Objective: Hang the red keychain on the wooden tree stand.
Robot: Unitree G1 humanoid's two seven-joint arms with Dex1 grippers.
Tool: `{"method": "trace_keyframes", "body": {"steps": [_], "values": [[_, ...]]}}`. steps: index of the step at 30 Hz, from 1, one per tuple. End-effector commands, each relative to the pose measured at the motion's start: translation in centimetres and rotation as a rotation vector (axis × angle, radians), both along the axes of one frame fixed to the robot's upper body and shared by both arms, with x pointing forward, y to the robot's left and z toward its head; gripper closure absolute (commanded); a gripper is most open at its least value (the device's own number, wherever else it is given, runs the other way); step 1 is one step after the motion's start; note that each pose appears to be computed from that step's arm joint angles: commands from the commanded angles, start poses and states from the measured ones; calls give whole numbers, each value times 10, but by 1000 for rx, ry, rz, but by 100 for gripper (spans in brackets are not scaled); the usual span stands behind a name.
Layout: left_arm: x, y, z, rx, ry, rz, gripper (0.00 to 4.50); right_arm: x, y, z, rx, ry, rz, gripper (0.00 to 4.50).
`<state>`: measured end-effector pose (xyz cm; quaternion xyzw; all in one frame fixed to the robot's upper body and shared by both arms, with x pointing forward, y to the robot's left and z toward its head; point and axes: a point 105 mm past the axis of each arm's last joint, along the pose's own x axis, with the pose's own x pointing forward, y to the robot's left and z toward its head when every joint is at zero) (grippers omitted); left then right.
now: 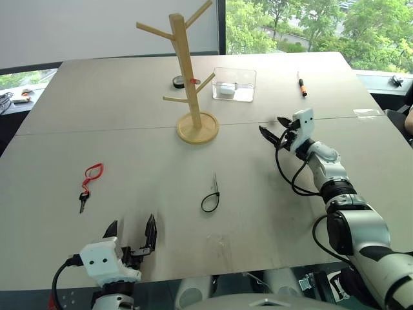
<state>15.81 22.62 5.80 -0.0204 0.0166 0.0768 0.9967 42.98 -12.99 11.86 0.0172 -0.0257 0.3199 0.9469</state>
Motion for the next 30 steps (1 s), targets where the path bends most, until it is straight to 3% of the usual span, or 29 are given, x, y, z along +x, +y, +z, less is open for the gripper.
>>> {"method": "trace_keyframes", "body": {"steps": [1, 17, 19, 24, 27, 30], "values": [[1, 1, 12, 30, -46, -1, 0, 3, 0, 19, 9, -72, 4, 4], [9, 1, 15, 26, -68, -31, 0, 0, -4, 17, -1, -70, 19, 4], [12, -6, 20, -34, -112, -75, 0, 0, -3, 17, -1, -69, 22, 4], [9, -34, 22, -10, -114, -295, 0, -4, 3, 18, -9, -68, 80, 4], [-2, -49, 20, 86, -107, -500, 0, -18, 17, 28, -64, -88, 270, 4], [-13, -58, 18, 31, -98, -671, 0, -37, 27, 41, -151, -104, 458, 4]]}}
